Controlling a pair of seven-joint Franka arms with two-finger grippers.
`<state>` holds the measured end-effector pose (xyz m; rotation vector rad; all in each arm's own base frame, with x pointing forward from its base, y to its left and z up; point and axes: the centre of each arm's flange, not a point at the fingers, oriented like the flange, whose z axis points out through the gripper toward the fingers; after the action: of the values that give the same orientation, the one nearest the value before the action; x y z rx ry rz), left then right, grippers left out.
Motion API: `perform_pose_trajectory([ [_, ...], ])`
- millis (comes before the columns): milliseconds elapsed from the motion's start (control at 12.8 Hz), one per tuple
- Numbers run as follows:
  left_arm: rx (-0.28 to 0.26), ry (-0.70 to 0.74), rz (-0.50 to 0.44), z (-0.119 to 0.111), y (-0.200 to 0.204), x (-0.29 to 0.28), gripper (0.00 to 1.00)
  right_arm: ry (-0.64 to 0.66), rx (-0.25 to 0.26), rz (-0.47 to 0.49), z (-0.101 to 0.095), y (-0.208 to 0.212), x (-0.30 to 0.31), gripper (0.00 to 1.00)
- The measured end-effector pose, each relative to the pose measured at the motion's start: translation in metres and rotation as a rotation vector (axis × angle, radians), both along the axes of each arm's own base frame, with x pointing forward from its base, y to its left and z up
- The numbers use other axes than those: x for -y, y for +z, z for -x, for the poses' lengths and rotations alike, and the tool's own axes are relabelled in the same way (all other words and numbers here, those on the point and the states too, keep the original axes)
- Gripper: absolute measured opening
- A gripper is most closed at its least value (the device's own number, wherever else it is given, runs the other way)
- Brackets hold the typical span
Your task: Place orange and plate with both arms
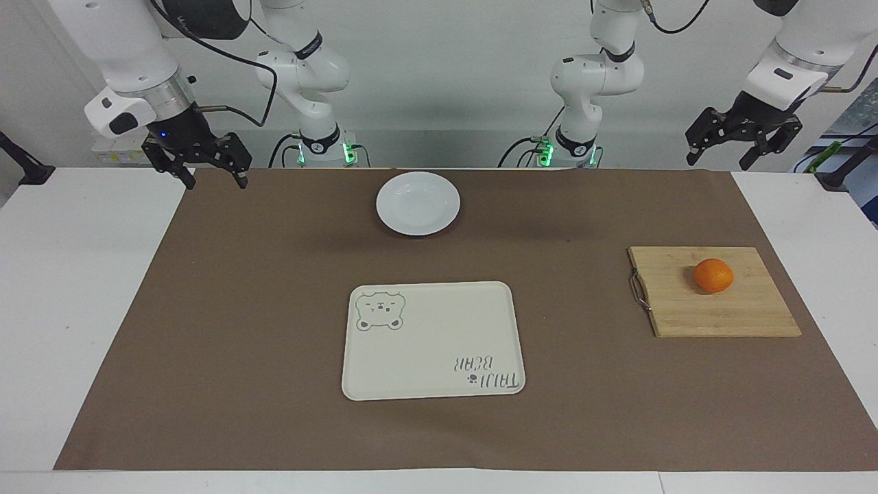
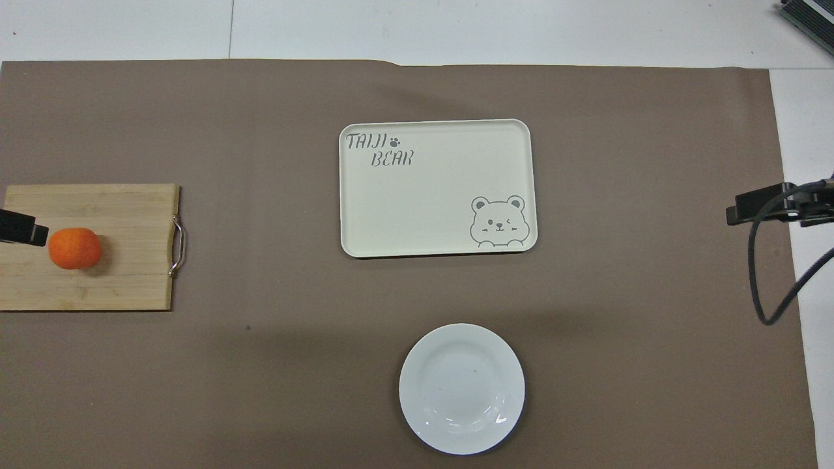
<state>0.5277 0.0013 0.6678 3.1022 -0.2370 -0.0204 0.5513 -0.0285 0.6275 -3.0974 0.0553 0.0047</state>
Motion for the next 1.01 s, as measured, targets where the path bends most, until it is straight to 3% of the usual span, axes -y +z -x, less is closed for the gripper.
perform_pose_trajectory([
  [701, 0.021, 0.018, 0.000, -0.003, 0.000, -0.009, 1.00, 0.000, 0.000, 0.000, 0.000, 0.000, 0.000, 1.00],
  [1013, 0.025, 0.042, -0.001, -0.013, -0.041, -0.054, 1.00, 0.000, 0.000, 0.000, 0.000, 0.000, 0.000, 1.00],
])
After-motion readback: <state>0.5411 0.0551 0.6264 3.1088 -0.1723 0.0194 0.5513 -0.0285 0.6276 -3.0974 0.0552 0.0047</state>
